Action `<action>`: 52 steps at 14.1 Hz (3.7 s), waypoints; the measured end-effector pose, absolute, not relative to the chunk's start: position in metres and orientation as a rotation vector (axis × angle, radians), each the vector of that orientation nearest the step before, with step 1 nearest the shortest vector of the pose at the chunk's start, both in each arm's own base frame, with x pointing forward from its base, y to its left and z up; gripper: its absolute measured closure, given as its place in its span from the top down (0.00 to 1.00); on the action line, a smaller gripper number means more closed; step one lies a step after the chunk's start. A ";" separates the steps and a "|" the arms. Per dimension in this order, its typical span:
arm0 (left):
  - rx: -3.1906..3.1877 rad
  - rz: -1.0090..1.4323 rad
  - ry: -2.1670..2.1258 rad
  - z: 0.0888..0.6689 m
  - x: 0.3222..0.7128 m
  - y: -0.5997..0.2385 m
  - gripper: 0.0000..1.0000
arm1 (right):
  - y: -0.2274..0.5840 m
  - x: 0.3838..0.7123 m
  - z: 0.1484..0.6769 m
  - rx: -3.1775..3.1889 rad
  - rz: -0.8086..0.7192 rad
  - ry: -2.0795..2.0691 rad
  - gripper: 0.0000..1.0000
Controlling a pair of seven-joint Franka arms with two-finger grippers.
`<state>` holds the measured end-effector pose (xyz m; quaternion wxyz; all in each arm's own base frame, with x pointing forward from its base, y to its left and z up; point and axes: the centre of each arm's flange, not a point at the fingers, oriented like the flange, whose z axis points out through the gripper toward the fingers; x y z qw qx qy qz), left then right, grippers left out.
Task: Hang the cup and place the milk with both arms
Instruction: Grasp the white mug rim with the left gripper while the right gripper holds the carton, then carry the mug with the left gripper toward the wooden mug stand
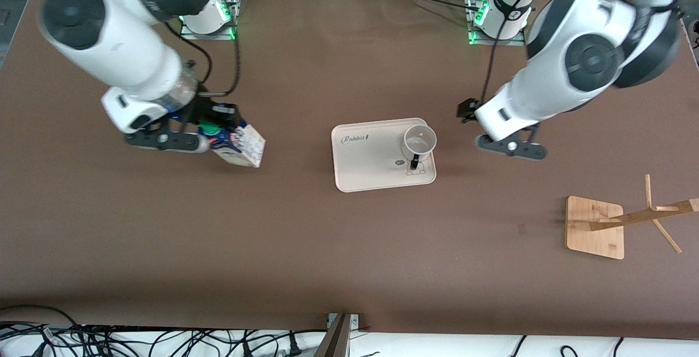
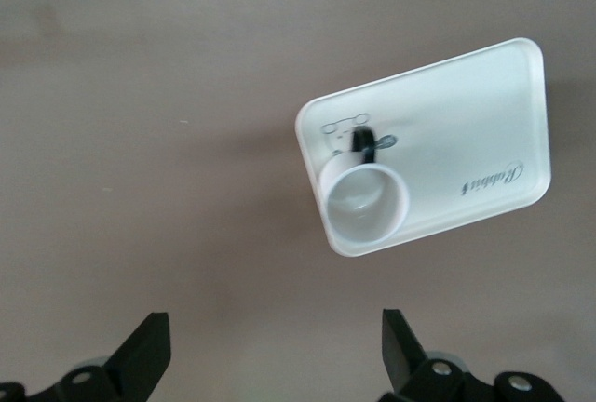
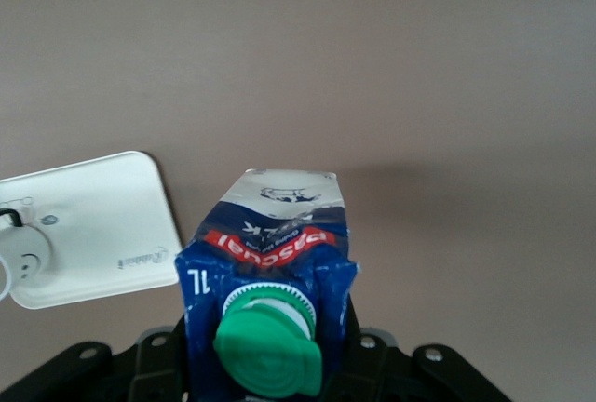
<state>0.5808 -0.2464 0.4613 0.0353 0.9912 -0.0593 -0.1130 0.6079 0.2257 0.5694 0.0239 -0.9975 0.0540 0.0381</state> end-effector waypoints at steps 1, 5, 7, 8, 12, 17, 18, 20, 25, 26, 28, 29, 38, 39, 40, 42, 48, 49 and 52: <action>3.037 -0.366 -0.148 0.441 0.579 -0.272 1.00 | 0.203 0.613 0.573 -3.088 0.124 0.162 0.58; 3.100 -0.346 -0.162 0.357 0.561 -0.358 1.00 | 0.145 0.625 0.573 -3.122 0.126 0.107 0.58; 3.237 -0.280 -0.247 0.319 0.544 -0.388 1.00 | 0.128 0.628 0.572 -3.125 0.137 0.092 0.58; 3.290 -0.225 -0.309 0.303 0.538 -0.400 1.00 | 0.119 0.629 0.572 -3.126 0.142 0.074 0.59; 3.341 -0.179 -0.414 0.266 0.531 -0.406 1.00 | 0.075 0.632 0.576 -3.146 0.143 -0.028 0.59; 3.363 -0.282 -0.426 0.230 0.514 -0.386 1.00 | 0.042 0.623 0.577 -3.159 0.169 -0.083 0.59; 3.363 -0.288 -0.426 0.225 0.510 -0.386 0.96 | 0.040 0.620 0.575 -3.158 0.179 -0.082 0.59; 3.352 -0.283 -0.435 0.219 0.504 -0.388 0.88 | 0.039 0.616 0.569 -3.161 0.205 -0.081 0.59; 3.348 -0.271 -0.422 0.218 0.505 -0.387 0.34 | 0.036 0.611 0.541 -3.184 0.282 -0.088 0.59; 3.347 -0.269 -0.422 0.218 0.505 -0.387 0.22 | 0.036 0.609 0.536 -3.183 0.288 -0.089 0.59; 3.347 -0.267 -0.413 0.218 0.506 -0.387 0.06 | 0.035 0.606 0.526 -3.181 0.297 -0.091 0.59; 3.347 -0.264 -0.404 0.219 0.507 -0.386 0.06 | 0.035 0.605 0.521 -3.180 0.301 -0.091 0.59; 3.228 -0.279 -0.168 0.254 0.537 -0.388 0.06 | 0.036 0.599 0.456 -3.177 0.292 -0.106 0.59; 3.227 -0.276 -0.154 0.256 0.540 -0.385 0.06 | 0.039 0.595 0.448 -3.176 0.281 -0.114 0.59; 3.225 -0.266 -0.130 0.259 0.546 -0.381 0.06 | 0.041 0.591 0.439 -3.175 0.277 -0.121 0.59; 3.216 -0.238 -0.057 0.277 0.564 -0.362 0.06 | 0.041 0.584 0.422 -3.173 0.275 -0.127 0.59; 3.186 -0.225 0.079 0.426 0.625 -0.255 0.06 | 0.040 0.563 0.379 -3.169 0.268 -0.134 0.59; 3.184 -0.217 0.042 0.444 0.633 -0.237 0.06 | 0.040 0.561 0.376 -3.168 0.279 -0.134 0.59; 3.164 -0.202 -0.070 0.469 0.655 -0.175 0.06 | 0.045 0.556 0.371 -3.165 0.296 -0.151 0.59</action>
